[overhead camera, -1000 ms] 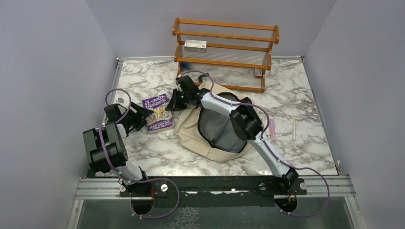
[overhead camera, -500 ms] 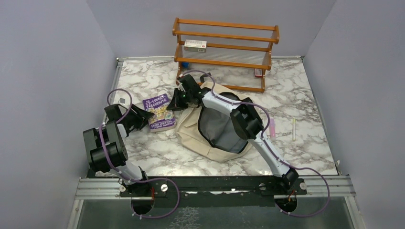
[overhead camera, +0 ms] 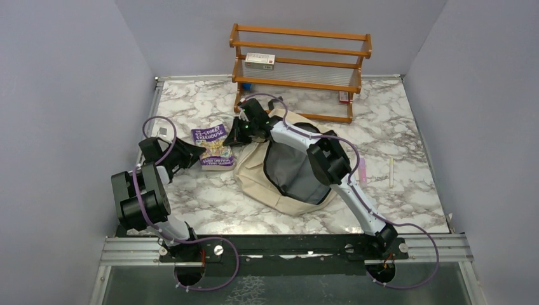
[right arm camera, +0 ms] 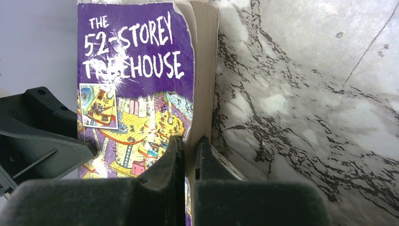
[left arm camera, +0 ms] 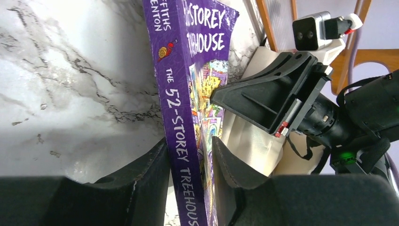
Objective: Pack the student bag
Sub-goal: Pick up the book from the center of the board.
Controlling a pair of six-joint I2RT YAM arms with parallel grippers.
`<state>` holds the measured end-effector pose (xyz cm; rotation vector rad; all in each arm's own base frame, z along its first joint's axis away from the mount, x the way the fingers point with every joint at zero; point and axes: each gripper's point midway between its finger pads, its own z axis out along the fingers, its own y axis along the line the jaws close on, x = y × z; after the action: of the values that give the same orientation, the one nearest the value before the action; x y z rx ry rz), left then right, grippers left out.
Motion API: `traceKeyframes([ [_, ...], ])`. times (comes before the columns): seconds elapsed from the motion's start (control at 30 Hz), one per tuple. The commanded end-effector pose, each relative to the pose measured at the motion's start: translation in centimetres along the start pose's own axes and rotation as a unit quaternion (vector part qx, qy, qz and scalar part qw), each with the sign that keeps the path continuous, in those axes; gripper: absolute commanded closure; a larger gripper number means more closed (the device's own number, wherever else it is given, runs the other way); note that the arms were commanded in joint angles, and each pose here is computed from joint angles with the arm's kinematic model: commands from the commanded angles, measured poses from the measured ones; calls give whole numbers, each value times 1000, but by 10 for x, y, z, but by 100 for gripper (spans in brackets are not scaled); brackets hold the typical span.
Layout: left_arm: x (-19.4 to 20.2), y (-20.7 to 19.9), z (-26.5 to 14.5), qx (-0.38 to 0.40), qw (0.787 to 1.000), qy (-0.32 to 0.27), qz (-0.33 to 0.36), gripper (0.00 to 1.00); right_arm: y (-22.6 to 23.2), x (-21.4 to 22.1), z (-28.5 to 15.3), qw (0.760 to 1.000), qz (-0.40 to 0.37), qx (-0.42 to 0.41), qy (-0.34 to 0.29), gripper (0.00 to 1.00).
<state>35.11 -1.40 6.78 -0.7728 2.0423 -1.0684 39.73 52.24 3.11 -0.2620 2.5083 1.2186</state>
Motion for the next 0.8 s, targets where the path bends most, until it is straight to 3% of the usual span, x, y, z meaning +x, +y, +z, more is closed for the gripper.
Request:
traceKeyframes([
  [0.0,11,-42,-1,84,995,34,39,63,-63,64,21,995,26,58,84,99],
  [0.17,12,-41,0,82,995,36,32,86,-56,60,17,996,21,50,73,99],
  [0.3,6,-46,-3,80,996,20,37,100,-42,43,4,998,7,41,42,89],
  [0.5,-11,-64,-11,75,995,-13,67,100,8,-7,-33,999,-37,7,-32,67],
  [0.77,-38,-81,-28,14,989,-47,140,100,58,-62,-101,985,-119,6,-126,51],
])
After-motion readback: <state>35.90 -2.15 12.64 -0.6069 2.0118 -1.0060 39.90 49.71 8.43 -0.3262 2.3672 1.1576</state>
